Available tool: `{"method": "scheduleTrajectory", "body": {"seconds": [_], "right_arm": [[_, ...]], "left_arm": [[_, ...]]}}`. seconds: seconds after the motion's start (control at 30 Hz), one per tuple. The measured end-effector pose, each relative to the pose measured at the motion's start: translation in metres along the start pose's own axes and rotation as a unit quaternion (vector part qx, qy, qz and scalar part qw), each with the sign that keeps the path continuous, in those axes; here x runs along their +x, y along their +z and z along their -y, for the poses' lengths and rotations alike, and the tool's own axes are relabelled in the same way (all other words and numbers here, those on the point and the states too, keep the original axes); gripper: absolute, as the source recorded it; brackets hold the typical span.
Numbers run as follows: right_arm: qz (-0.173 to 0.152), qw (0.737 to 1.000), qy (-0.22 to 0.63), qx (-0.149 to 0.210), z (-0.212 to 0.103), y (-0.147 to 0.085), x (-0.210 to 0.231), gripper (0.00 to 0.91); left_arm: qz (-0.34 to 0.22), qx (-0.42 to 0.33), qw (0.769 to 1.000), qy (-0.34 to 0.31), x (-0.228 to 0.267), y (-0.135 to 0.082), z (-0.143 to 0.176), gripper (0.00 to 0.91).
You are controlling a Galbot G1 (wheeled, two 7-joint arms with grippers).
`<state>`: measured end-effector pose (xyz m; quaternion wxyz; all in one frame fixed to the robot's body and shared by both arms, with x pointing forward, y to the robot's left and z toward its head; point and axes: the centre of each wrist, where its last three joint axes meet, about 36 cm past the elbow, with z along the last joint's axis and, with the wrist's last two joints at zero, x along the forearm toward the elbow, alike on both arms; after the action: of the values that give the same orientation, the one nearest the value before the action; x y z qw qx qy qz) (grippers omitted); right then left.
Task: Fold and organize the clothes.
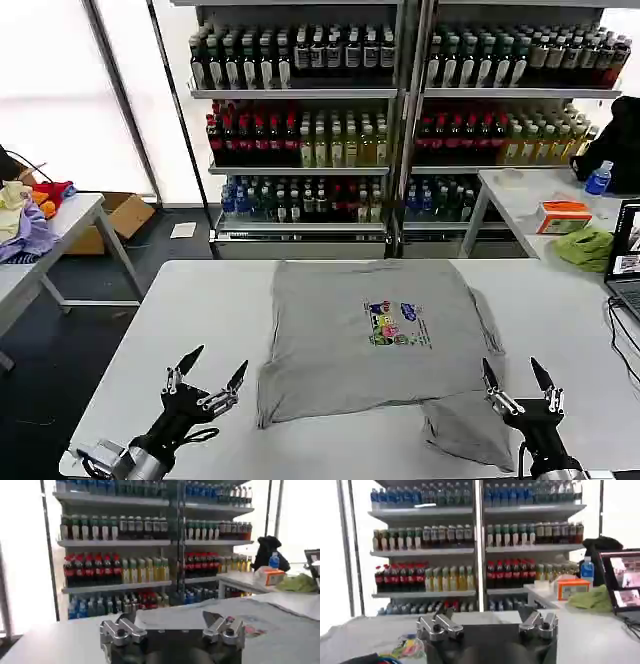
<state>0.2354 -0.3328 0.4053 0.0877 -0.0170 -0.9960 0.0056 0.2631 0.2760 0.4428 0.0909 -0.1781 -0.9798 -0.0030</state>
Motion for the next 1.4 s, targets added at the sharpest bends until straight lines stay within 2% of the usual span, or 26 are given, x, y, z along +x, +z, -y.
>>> {"method": "scheduleTrajectory", "body": {"seconds": [0.17, 0.33, 0.63, 0.93, 0.97, 1.0, 1.17, 1.4], "right_arm": [[-0.057, 0.998, 0.026, 0.007, 0.001, -0.004, 0.012, 0.907], [-0.101, 0.994, 0.039, 0.0, -0.003, -0.006, 0.023, 0.907], [-0.145, 0.987, 0.049, -0.049, -0.013, -0.011, 0.031, 0.907], [-0.172, 0.981, 0.054, -0.069, -0.014, -0.012, 0.034, 0.907], [-0.174, 0.981, 0.054, -0.071, -0.015, -0.012, 0.034, 0.705], [-0.177, 0.98, 0.054, -0.072, -0.015, -0.012, 0.034, 0.212], [-0.187, 0.978, 0.048, -0.081, -0.021, -0.01, 0.034, 0.0], [-0.198, 0.976, 0.037, -0.078, -0.029, -0.002, 0.033, 0.0]], "left_arm": [[-0.026, -0.004, 1.0, 0.006, -0.002, 0.008, 0.01, 0.907], [-0.056, -0.012, 0.998, 0.006, -0.003, 0.008, 0.018, 0.907], [-0.11, -0.013, 0.994, 0.0, -0.007, 0.008, 0.028, 0.907], [-0.155, 0.001, 0.988, -0.005, -0.011, 0.012, 0.042, 0.907], [-0.158, 0.002, 0.987, -0.006, -0.011, 0.012, 0.043, 0.907], [-0.162, 0.003, 0.987, -0.007, -0.012, 0.013, 0.045, 0.907], [-0.176, 0.01, 0.984, -0.012, -0.017, 0.017, 0.052, 0.907], [-0.188, 0.018, 0.982, -0.024, -0.024, 0.023, 0.058, 0.907]]}}
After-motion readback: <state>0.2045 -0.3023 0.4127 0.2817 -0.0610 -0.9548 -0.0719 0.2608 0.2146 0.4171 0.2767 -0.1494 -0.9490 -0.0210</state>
